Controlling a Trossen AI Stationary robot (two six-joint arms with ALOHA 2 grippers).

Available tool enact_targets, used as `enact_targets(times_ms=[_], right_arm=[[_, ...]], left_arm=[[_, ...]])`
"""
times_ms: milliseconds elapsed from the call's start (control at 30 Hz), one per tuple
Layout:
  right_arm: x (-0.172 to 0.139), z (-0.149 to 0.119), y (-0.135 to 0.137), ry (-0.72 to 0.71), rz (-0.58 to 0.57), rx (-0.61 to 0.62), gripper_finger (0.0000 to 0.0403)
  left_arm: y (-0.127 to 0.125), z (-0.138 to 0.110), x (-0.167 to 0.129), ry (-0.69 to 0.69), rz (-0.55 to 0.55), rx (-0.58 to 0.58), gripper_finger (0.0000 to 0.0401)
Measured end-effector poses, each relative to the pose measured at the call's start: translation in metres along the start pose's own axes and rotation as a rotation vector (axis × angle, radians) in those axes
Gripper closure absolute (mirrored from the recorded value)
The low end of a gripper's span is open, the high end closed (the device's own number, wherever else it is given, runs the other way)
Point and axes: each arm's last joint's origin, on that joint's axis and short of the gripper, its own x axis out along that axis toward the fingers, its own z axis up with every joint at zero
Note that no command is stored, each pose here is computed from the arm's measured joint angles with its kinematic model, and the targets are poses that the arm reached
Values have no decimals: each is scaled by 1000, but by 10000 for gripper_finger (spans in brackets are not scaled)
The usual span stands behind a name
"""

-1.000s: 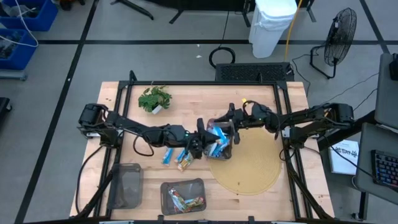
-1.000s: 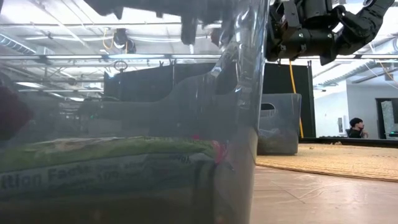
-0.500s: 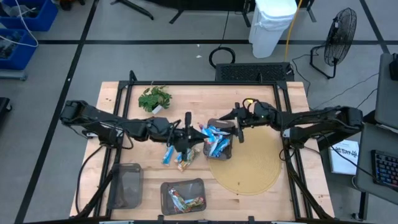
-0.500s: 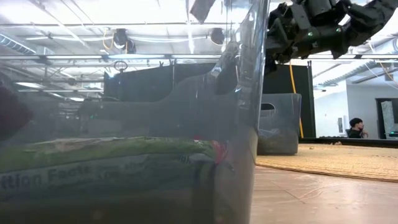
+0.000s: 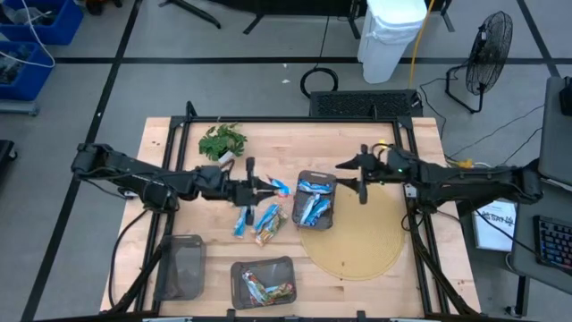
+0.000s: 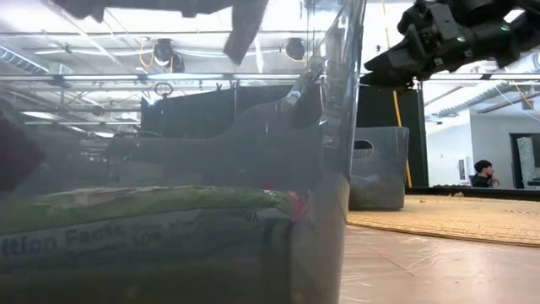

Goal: Pick and place Granola Bars by type
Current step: Put the red granola bar into the bottom right black bin

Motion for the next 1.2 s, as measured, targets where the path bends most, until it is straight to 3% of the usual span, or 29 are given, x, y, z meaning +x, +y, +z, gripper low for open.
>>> enact_targets(times_ms=[267,433,800,1000,1200], right_arm=[[-27,-38,-6,-206,-153,-5,193],[-35,-54,-7,-260,-188,-54,193],[-48,-38,-5,-457,-185,-105,193],[-48,-38,-4,-462,-177,-74,193],[-48,-38,-4,-463,-171,-63,193]], left_arm=[[-1,-7,-27,-57,16,-133,384],[-5,-4,-32,-70,-6,-194,384],[-10,3,-36,-109,-61,-233,385],[-19,-7,-36,23,-128,-437,385],[-35,-2,-40,45,-252,-601,385]])
